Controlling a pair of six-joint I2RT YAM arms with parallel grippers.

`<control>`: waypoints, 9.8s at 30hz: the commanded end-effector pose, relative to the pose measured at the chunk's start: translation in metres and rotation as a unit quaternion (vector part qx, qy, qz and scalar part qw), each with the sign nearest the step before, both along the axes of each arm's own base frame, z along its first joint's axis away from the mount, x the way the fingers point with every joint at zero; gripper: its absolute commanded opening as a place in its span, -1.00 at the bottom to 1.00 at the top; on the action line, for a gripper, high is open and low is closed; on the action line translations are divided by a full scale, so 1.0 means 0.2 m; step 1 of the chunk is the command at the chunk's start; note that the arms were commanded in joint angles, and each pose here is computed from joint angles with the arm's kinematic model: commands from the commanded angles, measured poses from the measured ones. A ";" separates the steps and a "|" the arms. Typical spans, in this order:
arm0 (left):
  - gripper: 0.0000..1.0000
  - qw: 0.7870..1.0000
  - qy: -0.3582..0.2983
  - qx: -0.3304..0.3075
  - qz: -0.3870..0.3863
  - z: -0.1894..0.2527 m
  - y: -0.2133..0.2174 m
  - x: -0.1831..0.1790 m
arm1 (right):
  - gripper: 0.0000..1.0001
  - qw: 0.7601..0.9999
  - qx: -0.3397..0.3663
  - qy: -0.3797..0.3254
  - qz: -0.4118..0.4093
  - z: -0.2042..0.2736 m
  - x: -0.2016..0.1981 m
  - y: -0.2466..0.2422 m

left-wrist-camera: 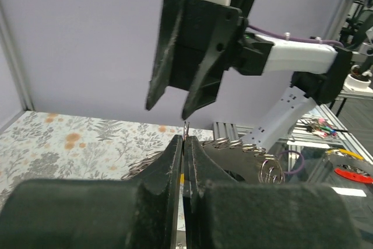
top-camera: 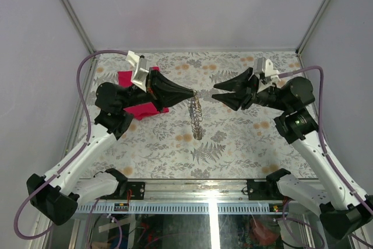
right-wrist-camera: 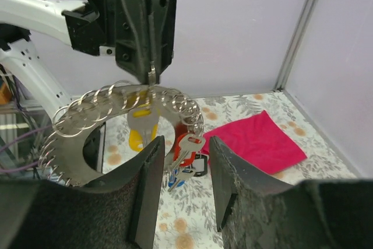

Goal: Put the keys on the keyring

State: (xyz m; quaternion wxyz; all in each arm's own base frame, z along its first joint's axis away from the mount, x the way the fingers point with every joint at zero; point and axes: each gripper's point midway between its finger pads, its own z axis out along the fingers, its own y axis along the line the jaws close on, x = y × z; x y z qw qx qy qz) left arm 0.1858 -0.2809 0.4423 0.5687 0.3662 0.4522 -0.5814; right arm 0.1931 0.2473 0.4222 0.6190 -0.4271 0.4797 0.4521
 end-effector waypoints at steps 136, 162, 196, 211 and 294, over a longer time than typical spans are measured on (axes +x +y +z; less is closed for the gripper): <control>-1.00 0.984 -0.047 0.127 -0.117 -0.47 -0.27 -0.18 | -1.00 0.879 -0.422 0.221 0.007 -0.40 -0.26 0.12; -1.00 0.997 0.007 0.056 0.044 -0.34 -0.19 0.04 | -0.15 0.894 -0.111 0.327 -0.285 -0.20 0.01 -0.04; -1.00 0.998 0.021 0.029 0.044 -0.30 -0.17 0.05 | -0.52 0.893 -0.004 0.422 -0.157 -0.28 0.02 0.06; -1.00 0.998 0.021 0.029 0.050 -0.30 -0.17 0.06 | -1.00 0.890 -0.026 0.416 -0.186 -0.35 0.03 0.02; -1.00 1.000 -0.001 0.012 -0.026 -0.22 -0.18 -0.07 | -0.52 0.998 0.021 0.051 -0.019 -0.30 -0.12 0.12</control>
